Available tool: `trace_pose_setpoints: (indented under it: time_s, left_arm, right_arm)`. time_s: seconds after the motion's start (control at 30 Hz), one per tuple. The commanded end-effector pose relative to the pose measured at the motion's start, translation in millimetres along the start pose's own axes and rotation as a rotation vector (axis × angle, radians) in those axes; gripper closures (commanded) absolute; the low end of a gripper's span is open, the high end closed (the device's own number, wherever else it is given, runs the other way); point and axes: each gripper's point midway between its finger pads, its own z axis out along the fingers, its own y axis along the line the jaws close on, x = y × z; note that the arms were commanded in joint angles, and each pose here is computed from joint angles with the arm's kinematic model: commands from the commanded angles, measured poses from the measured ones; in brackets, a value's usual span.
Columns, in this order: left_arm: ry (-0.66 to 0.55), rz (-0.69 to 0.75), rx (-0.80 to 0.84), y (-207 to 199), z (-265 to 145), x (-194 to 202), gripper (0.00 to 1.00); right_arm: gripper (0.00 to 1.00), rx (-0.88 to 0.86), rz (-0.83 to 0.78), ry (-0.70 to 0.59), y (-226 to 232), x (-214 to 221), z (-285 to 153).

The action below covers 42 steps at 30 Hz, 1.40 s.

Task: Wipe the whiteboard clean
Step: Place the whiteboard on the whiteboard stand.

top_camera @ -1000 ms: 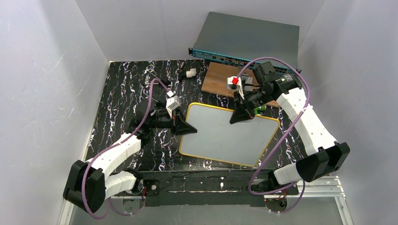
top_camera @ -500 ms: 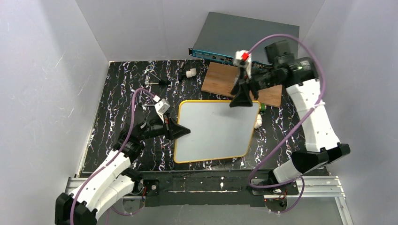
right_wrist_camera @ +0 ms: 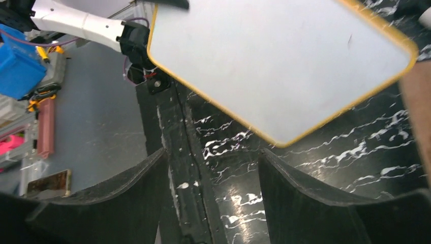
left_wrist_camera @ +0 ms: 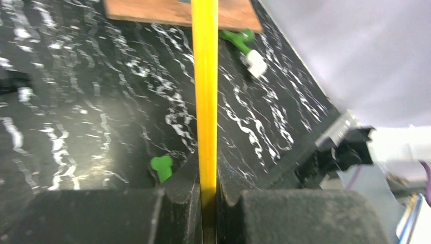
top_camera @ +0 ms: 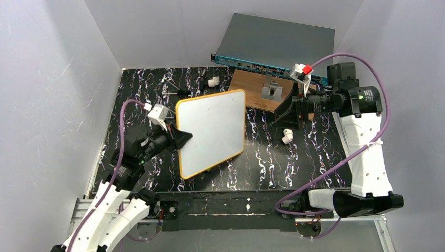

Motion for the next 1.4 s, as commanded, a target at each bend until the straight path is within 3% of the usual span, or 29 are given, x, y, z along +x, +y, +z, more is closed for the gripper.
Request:
trace_pose_setpoints:
  time_s: [0.0,0.27,0.7,1.03,1.37]
  left_arm:
    - [-0.232,0.087,-0.213,13.4,-22.3,-82.9,1.00]
    - [-0.353,0.235,-0.373,23.8,-32.5,-148.6,1.00]
    - [-0.472,0.381,-0.564,55.1,-6.9,-228.5,1.00]
    - [-0.581,0.334,-0.616,94.0,2.3,-285.0,1.00]
    - [-0.605,0.326,-0.607,133.6,35.1,-296.6,1.00]
  right_arm:
    - [0.29,-0.029,0.020,-0.059,-3.9,6.8,3.6]
    - [0.26,-0.007,0.063,-0.094,-9.3,44.5,12.2]
    - [0.26,-0.005,0.078,-0.105,-15.5,50.6,13.9]
    - [0.26,-0.004,0.090,-0.105,-19.1,51.7,14.2]
    - [0.26,0.003,0.108,-0.100,-24.2,53.8,14.7]
